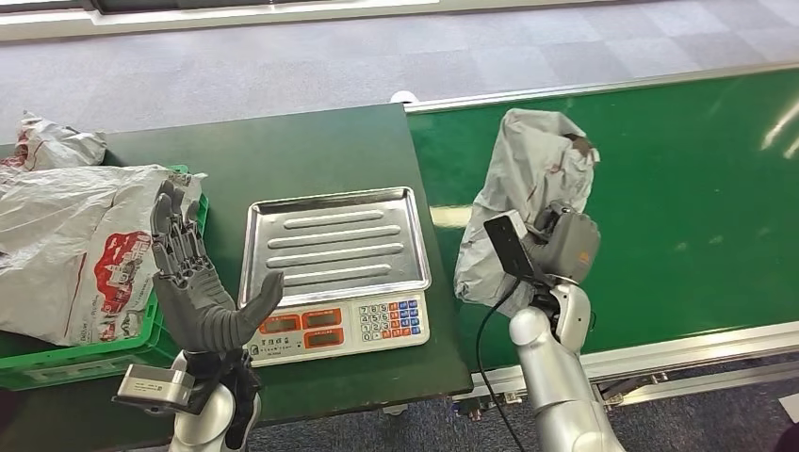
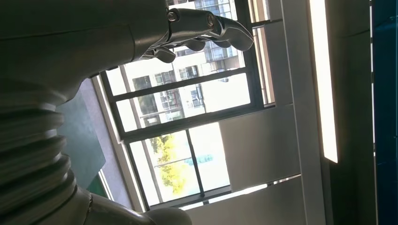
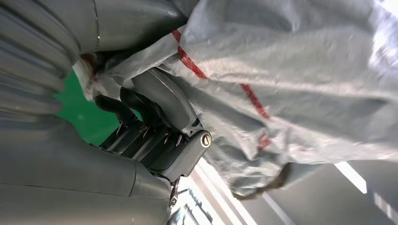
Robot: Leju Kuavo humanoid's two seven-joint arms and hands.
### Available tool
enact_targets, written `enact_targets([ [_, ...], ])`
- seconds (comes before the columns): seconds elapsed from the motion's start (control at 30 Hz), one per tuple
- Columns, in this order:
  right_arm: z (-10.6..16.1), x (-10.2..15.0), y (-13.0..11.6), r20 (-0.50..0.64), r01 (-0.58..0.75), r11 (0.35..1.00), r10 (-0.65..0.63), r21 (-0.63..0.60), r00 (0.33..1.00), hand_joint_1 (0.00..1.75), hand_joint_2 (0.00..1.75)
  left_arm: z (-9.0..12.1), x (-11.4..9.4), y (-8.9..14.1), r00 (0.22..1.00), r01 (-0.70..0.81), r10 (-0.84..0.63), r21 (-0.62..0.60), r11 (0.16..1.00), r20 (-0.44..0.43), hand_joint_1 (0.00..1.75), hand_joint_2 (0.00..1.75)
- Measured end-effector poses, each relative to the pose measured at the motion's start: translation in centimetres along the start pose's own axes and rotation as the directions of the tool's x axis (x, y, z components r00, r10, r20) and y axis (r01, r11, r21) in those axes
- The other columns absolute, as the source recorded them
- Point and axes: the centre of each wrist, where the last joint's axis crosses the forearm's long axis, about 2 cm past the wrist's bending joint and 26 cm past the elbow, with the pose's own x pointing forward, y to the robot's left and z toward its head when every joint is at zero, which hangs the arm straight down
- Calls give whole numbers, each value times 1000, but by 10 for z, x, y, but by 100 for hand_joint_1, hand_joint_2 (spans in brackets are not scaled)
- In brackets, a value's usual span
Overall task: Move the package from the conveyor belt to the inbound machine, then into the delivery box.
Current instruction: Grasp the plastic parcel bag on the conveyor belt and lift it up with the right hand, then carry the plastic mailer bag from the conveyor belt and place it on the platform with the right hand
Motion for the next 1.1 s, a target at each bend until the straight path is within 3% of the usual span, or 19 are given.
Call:
enact_targets([
  [0.23,-2,23,-42,100,7,970,18,-242,995,175,175,1,-1,-1,1000,1,-1,-5,1000,-3,0,175],
  [0.63,3,33,-57,153,61,943,-11,-327,988,175,175,3,-3,-3,1000,-2,2,-13,1000,-17,0,175],
  [0.73,0,40,-52,190,179,936,-124,-305,974,175,175,1,-4,-5,1000,-14,14,-21,1000,-16,0,175],
  [0.9,-18,80,-26,262,410,901,-366,-139,893,175,175,-7,-4,-15,998,-63,63,15,998,-14,0,175],
  [1.1,-36,127,7,291,477,878,-470,50,834,175,175,-17,-3,-22,994,-104,105,79,991,-12,0,175],
])
